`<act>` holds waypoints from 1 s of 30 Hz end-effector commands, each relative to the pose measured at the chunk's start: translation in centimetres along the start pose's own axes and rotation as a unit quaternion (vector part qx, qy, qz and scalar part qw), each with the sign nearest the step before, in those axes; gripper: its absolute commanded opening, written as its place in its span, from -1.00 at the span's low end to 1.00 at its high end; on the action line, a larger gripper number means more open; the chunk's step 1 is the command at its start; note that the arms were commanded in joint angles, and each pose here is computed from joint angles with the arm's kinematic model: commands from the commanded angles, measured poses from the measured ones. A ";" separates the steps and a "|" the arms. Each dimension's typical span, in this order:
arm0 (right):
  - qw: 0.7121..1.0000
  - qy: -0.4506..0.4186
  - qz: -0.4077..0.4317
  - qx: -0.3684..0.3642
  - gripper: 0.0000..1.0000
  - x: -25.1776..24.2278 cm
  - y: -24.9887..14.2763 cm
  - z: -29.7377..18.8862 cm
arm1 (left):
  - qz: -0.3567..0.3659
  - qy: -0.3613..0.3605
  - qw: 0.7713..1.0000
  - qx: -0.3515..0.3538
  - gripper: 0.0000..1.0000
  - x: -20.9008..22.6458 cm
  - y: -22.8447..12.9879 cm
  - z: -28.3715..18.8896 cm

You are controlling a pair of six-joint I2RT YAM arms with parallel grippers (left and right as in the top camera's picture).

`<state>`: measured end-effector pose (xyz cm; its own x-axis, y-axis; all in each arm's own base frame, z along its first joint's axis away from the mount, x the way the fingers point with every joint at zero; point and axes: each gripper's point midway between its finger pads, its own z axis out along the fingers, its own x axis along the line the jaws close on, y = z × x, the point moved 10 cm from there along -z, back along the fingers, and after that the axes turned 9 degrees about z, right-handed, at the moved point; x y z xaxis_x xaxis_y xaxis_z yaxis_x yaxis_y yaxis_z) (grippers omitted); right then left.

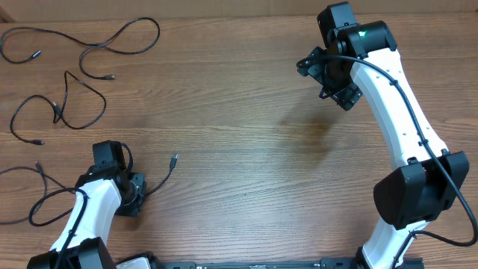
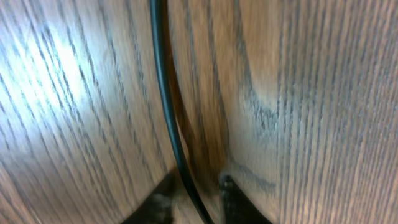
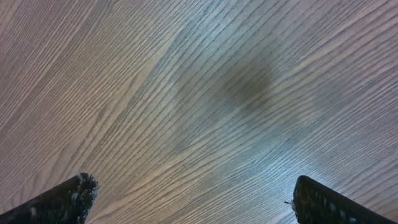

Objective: Untangle cables

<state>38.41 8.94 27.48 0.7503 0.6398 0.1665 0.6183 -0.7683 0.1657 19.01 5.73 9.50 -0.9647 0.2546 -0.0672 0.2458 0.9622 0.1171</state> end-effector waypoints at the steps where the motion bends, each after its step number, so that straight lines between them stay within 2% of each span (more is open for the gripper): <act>1: 1.000 -0.003 -0.001 -0.007 1.00 -0.2 0.2 0.0 | 0.000 0.025 1.000 -0.013 -0.65 0.9 -0.3 0.8; 5: 1.000 -0.003 -0.001 -0.007 1.00 -0.2 0.2 0.0 | -0.001 0.023 1.000 -0.015 -0.91 0.8 -0.3 0.8; 11: 1.000 -0.003 -0.001 -0.007 1.00 -0.2 0.2 0.0 | 0.002 0.030 0.999 -0.034 -0.91 0.8 0.1 0.7; 16: 1.000 -0.003 -0.001 -0.007 1.00 -0.2 0.2 0.0 | 0.034 0.022 0.998 -0.043 -0.91 0.0 0.7 -0.2; 30: 1.000 -0.003 -0.001 -0.007 1.00 -0.2 0.2 0.0 | 0.034 0.010 0.998 -0.056 -0.91 -2.8 3.4 -5.5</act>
<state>38.40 8.94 27.47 0.7502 0.6401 0.1657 0.6187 -0.7680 0.1655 21.09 6.92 14.20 -0.9540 0.2994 -0.0157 0.2915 0.9386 0.1844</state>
